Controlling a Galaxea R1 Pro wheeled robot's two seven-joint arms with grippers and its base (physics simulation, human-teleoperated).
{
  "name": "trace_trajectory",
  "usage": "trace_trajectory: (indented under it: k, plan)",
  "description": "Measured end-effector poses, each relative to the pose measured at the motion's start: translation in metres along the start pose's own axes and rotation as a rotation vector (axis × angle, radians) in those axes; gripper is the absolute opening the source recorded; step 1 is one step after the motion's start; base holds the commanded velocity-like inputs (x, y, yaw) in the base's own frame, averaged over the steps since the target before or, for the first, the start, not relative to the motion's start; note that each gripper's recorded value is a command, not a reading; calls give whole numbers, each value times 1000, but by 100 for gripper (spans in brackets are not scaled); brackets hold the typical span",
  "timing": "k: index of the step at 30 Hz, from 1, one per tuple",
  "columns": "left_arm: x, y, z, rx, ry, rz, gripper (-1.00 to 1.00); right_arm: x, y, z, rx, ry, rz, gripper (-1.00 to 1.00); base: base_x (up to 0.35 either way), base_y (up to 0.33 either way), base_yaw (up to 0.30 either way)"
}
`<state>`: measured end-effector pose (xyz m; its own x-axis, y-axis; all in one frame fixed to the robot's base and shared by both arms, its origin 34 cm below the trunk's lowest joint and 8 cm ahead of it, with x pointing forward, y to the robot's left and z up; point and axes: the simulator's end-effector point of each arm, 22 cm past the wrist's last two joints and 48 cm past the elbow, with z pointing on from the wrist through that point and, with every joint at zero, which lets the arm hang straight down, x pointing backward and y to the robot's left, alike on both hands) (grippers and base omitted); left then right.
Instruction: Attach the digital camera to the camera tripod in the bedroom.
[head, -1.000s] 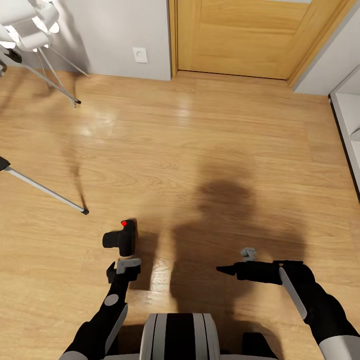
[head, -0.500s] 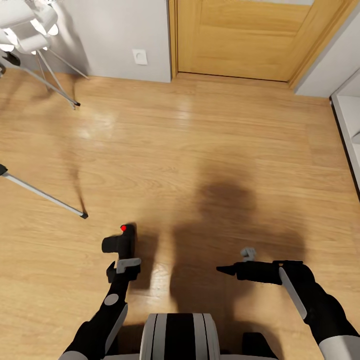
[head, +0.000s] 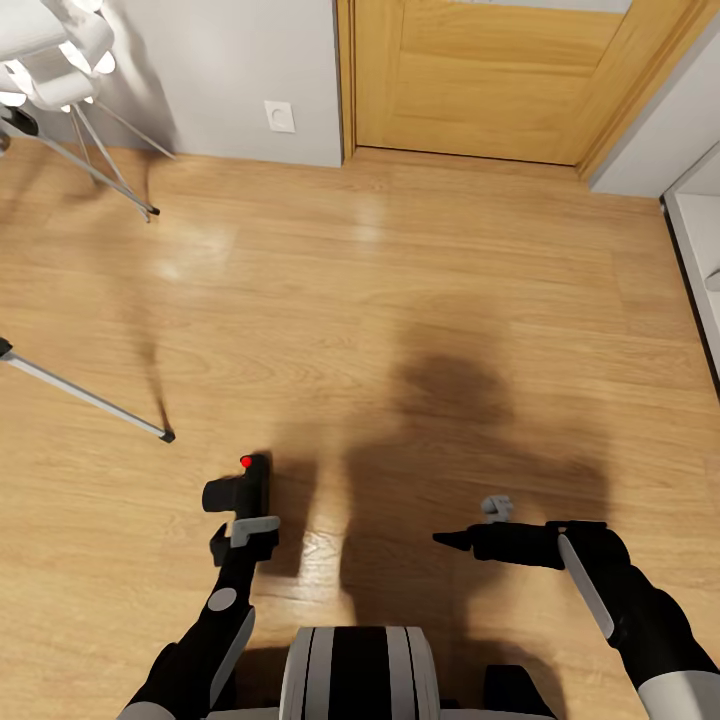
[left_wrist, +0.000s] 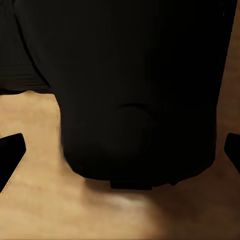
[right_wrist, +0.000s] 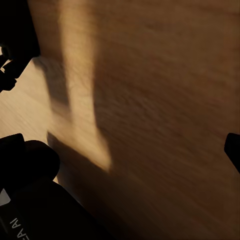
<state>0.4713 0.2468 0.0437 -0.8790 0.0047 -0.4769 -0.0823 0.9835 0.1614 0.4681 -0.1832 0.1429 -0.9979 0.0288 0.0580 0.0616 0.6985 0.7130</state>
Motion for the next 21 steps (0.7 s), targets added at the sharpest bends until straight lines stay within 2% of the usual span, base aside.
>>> trace_trajectory:
  k: [9,15,21]
  plan:
    - [1,8,0,-38,2,0,100,0,0,0,0,0,0,100,1,0,0]
    - [2,9,0,-42,4,0,100,0,0,0,-1,0,1,100,153,0,0]
    - [2,9,-1,-42,4,1,100,0,0,1,-1,0,1,100,45,0,0]
